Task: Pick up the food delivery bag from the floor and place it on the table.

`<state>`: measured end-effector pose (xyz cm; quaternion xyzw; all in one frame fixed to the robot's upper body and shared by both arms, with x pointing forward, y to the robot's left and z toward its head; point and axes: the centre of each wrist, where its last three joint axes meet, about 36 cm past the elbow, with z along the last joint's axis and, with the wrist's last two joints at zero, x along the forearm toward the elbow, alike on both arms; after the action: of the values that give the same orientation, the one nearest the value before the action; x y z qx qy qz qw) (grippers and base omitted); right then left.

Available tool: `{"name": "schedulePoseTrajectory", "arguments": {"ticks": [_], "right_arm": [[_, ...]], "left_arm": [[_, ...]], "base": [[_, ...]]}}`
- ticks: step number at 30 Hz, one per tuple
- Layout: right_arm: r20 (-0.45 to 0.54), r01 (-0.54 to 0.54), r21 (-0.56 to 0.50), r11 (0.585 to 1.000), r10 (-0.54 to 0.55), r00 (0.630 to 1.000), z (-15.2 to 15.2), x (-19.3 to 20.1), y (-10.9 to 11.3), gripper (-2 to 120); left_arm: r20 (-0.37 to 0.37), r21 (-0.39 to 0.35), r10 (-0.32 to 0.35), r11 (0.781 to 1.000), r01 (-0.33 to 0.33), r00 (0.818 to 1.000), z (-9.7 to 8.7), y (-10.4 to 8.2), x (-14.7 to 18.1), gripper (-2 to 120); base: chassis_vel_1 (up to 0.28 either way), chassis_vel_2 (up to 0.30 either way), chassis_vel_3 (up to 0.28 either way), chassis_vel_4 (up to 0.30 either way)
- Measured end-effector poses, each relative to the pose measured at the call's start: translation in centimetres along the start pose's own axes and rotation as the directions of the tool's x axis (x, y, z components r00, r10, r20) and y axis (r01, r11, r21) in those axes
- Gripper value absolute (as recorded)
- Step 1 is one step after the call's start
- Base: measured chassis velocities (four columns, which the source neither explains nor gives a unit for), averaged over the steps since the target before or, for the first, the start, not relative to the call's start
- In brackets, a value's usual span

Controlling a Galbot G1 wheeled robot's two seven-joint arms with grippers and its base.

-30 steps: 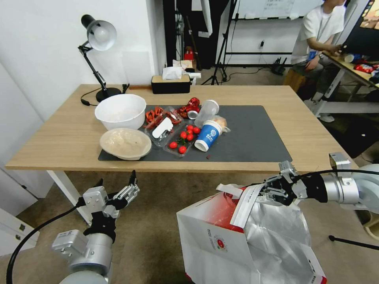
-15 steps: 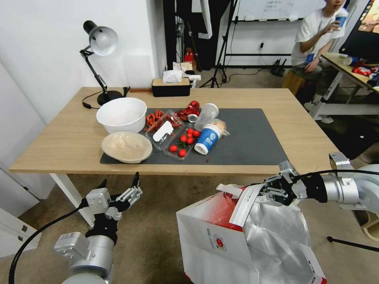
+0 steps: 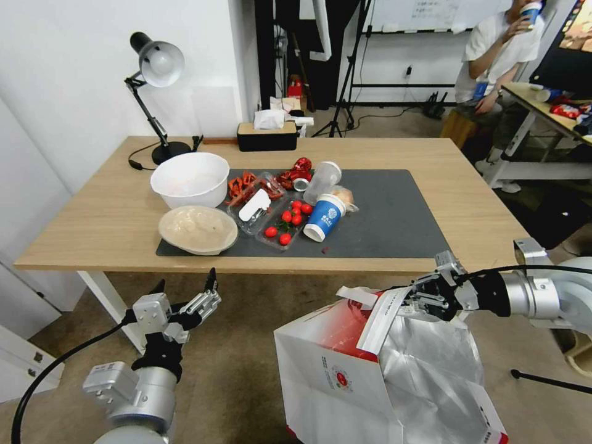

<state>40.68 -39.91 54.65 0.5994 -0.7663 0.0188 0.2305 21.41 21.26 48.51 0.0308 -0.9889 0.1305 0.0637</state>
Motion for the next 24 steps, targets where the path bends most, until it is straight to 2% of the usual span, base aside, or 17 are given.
{"name": "schedulePoseTrajectory", "arguments": {"ticks": [13, 20, 24], "right_arm": [[0.065, -0.019, -0.008, 1.0, 0.02, 0.998, -1.4, 0.5, 0.1, 0], [0.186, -0.042, -0.044, 0.998, 0.05, 0.981, -3.6, 1.5, 0.0, 0], [0.329, -0.043, -0.109, 0.993, 0.077, 0.941, -5.9, 1.8, 0.6, 0]], "left_arm": [[0.005, -0.001, -0.01, 1.0, 0.01, 1.0, 0.0, 0.1, 0.0, 100], [0.01, 0.001, -0.011, 1.0, 0.011, 1.0, 0.0, 0.0, 0.0, 100], [0.013, 0.001, -0.014, 1.0, 0.014, 1.0, 0.0, 0.1, -0.1, 100]], "base": [[0.0, 0.0, 0.0, 0.0], [0.0, 0.0, 0.0, 0.0], [0.0, 0.0, 0.0, 0.0]]}}
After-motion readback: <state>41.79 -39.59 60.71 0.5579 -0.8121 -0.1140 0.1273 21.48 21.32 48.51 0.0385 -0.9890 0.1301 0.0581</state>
